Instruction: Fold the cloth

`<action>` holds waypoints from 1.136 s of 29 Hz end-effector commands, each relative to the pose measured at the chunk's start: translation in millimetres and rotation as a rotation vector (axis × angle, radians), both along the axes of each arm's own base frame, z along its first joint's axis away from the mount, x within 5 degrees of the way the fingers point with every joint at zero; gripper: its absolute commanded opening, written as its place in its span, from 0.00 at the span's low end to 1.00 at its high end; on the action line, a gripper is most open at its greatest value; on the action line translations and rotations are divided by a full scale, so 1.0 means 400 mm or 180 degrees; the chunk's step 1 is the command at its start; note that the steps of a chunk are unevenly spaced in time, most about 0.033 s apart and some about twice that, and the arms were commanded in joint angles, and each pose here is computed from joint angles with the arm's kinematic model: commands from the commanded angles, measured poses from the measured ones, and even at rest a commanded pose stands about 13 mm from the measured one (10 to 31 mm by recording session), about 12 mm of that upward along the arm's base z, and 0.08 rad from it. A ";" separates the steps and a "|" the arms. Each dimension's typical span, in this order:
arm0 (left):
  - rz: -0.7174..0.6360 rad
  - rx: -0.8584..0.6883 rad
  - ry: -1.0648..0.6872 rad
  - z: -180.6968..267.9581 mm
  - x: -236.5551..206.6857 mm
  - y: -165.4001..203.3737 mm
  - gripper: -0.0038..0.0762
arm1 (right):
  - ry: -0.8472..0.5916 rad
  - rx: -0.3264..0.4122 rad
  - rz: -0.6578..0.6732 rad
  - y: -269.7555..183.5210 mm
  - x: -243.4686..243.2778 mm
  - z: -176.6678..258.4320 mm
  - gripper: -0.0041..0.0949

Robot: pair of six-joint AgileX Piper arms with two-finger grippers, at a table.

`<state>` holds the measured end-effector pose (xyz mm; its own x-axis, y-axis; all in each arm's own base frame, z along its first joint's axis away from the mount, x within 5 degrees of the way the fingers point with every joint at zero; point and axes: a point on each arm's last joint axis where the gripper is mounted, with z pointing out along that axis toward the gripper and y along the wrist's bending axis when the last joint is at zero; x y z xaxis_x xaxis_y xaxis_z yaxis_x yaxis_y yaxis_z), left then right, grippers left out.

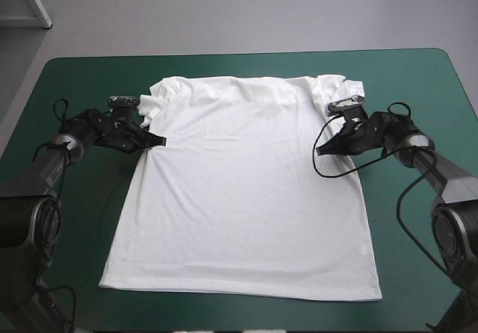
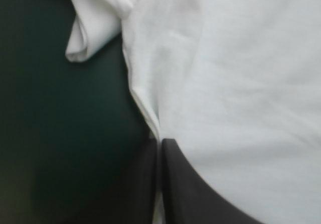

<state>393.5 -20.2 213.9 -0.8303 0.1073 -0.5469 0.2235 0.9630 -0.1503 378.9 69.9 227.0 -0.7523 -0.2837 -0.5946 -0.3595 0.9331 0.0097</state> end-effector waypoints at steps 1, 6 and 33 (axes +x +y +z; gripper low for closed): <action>0.0079 -0.0103 -0.0705 0.171 0.014 -0.005 0.07 | -0.0995 0.0118 -0.0049 -0.006 -0.012 0.220 0.03; 0.0008 -0.0123 -0.1314 0.358 0.019 -0.008 0.07 | -0.1691 0.0170 -0.0057 -0.021 -0.045 0.407 0.02; 0.0008 -0.0164 -0.2878 0.760 -0.020 -0.008 0.07 | -0.2873 0.0370 -0.0379 -0.102 -0.034 0.708 0.02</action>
